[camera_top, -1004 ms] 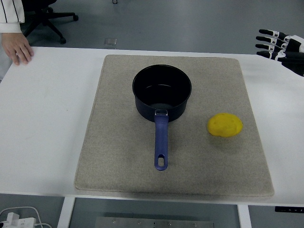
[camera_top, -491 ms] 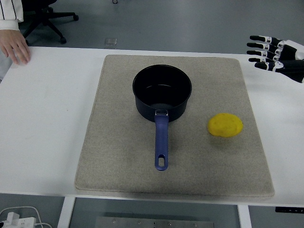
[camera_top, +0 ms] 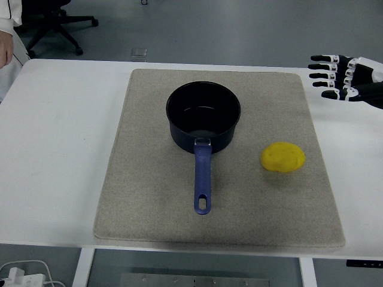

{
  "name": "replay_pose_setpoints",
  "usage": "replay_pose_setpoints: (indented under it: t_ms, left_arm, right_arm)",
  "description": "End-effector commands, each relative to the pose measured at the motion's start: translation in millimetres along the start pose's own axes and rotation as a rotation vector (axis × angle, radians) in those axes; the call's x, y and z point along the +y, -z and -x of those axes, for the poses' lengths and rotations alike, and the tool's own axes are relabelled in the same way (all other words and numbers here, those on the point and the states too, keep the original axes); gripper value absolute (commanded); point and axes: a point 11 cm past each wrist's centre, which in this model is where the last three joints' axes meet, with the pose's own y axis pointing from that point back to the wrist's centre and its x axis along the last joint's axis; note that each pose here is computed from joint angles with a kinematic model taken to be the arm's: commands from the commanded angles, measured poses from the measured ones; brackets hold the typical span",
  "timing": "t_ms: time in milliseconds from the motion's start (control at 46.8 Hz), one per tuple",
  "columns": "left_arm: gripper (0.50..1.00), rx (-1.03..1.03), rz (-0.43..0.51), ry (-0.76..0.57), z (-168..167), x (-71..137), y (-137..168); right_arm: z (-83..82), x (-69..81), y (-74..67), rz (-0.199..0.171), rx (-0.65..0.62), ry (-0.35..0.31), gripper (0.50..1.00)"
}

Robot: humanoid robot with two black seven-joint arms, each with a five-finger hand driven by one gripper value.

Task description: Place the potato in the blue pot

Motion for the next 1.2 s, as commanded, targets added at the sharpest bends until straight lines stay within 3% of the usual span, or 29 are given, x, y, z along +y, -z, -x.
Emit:
replay_pose_setpoints:
  t_ms: [0,85,214,406,620,726,897,1175]
  left_arm:
    - [0.996,-0.001,0.0,0.0,0.0,0.0,-0.1]
    - [0.996,-0.001,0.0,0.0,0.0,0.0,-0.1]
    - [0.996,-0.001,0.0,0.0,0.0,0.0,-0.1]
    - [0.996,0.001,0.0,0.0,0.0,0.0,-0.1]
    - [0.996,0.001,0.0,0.0,0.0,0.0,-0.1]
    - [0.996,0.001,0.0,0.0,0.0,0.0,-0.1]
    - [0.996,0.001,0.0,0.0,0.0,0.0,-0.1]
    - [0.996,0.001,0.0,0.0,0.0,0.0,-0.1]
  right_arm:
    - [2.4,0.3,-5.9,0.061,0.099,0.029,0.93]
    - [3.8,0.6,-7.1,0.091,0.178,0.052,0.93]
    - [5.9,-2.0,8.6,0.103,0.284,0.088,0.93]
    - [32.2,-12.4,16.9,0.118,0.406,0.196,0.928]
    - [51.5,-13.4,21.9,0.142,0.544,0.273,0.928]
    - [55.3,-16.0,15.9,0.166,0.601,0.285,0.928]
    - [52.4,-19.4,2.3,0.193,0.694,0.227,0.926]
    - [64.4,-18.7,-20.3,0.235,0.73,0.263,0.928]
